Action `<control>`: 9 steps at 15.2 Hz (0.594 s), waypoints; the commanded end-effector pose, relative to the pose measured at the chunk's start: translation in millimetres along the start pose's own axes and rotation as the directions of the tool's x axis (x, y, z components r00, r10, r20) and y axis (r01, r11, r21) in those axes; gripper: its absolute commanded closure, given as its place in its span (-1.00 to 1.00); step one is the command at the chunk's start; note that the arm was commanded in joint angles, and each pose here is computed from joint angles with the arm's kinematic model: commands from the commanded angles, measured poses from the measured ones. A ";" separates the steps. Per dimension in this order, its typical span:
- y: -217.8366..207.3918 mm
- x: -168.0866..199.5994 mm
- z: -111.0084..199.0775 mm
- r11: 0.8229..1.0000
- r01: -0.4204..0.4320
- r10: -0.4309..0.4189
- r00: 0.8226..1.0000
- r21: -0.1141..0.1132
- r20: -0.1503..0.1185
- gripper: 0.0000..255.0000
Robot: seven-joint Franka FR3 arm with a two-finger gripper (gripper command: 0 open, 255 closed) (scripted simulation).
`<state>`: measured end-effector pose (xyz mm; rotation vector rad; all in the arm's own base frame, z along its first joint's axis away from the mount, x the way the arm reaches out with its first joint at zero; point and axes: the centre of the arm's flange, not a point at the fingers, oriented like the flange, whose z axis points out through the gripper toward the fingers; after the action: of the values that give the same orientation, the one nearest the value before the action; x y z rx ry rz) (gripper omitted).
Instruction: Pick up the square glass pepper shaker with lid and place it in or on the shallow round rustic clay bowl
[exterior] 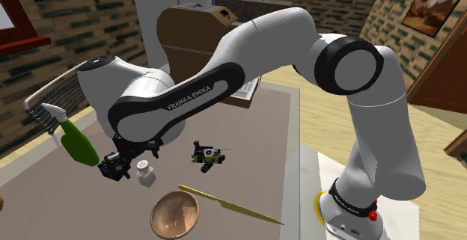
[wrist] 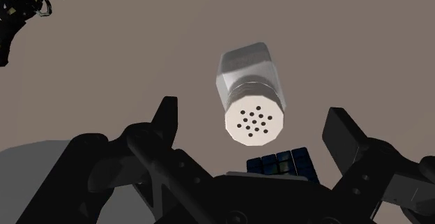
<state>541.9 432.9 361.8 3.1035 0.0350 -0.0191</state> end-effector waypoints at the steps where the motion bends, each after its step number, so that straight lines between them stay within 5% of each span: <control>1: 0.0 0.0 0.2 1.000 0.000 0.000 1.000 0.000 0.000 -1.00; 2: 0.0 0.0 0.1 1.000 0.000 0.000 1.000 0.000 0.000 -1.00; 3: 0.0 0.0 0.1 1.000 0.000 0.000 1.000 0.000 0.000 1.00; 9: 0.1 -0.1 0.1 1.000 0.000 0.000 1.000 0.000 0.000 1.00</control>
<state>541.8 432.9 361.9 3.1039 0.0352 -0.0187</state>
